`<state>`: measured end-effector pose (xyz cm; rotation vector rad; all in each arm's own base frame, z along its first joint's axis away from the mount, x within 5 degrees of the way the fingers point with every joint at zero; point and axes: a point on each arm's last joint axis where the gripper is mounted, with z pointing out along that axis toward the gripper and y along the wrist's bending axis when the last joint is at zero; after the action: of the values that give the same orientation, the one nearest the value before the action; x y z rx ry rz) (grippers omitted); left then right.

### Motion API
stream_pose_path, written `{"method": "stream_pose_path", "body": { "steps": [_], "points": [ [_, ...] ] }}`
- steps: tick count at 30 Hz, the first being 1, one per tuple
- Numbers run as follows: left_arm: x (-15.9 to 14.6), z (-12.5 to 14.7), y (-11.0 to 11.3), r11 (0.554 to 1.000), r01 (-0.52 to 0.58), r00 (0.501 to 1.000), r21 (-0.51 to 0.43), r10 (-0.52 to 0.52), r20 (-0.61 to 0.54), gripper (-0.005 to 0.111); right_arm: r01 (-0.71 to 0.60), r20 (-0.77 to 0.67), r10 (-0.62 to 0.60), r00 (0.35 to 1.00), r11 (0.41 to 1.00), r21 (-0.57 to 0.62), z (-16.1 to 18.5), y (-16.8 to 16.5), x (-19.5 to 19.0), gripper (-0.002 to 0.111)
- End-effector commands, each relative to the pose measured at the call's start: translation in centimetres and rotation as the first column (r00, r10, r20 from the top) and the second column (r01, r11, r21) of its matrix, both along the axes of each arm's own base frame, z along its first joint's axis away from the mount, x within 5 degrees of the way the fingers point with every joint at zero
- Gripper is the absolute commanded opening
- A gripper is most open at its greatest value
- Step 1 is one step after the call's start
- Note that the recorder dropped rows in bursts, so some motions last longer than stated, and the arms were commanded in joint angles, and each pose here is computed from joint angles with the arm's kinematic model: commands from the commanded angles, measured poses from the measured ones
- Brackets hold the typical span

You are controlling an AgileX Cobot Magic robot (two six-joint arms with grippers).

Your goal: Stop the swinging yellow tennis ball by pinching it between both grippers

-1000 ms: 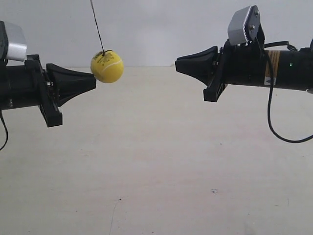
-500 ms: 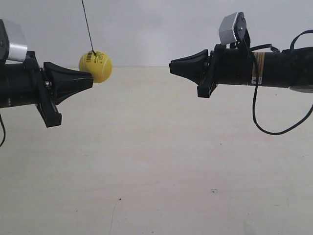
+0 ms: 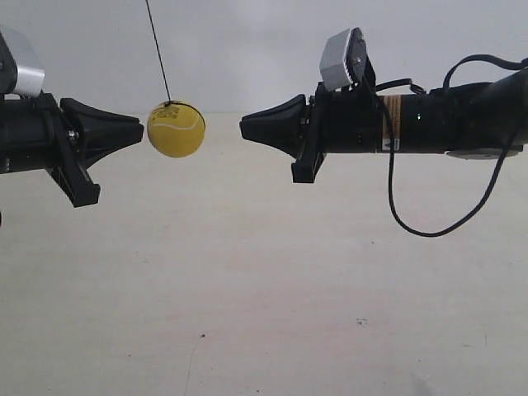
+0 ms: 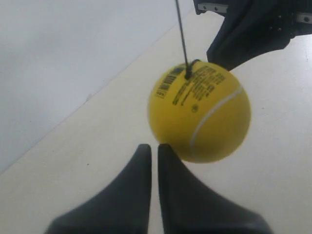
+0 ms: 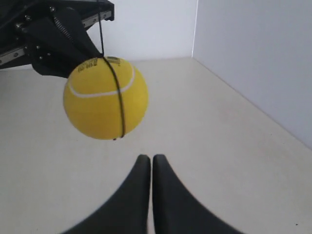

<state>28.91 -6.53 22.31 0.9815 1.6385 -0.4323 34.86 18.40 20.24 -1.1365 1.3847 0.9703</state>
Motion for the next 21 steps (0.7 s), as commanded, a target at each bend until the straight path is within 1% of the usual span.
{"method": "stream_pose_path", "body": {
  "steps": [1, 6, 13, 21],
  "points": [
    [-0.17, 0.61, -0.25, 0.999, 0.028, 1.000, -0.045, -0.027, 0.015, 0.005, 0.009, 0.014, -0.009, 1.000, 1.000, 0.000, 0.11, 0.14, 0.16, 0.000],
    [-0.40, 0.89, -0.58, 0.995, 0.065, 0.998, -0.076, -0.063, 0.029, 0.005, -0.015, 0.015, 0.014, 1.000, 1.000, 0.024, 0.32, 0.21, -0.05, 0.000],
    [-0.41, 0.90, -0.59, 0.995, 0.066, 0.998, -0.078, -0.064, 0.029, 0.005, -0.021, 0.010, 0.021, 1.000, 0.999, 0.044, 0.49, 0.24, -0.12, 0.000],
    [-0.41, 0.90, -0.59, 0.995, 0.066, 0.998, -0.078, -0.064, 0.029, 0.005, -0.057, -0.001, 0.057, 0.998, 0.995, 0.084, 0.82, 0.38, -0.47, 0.000]
  ]
}}
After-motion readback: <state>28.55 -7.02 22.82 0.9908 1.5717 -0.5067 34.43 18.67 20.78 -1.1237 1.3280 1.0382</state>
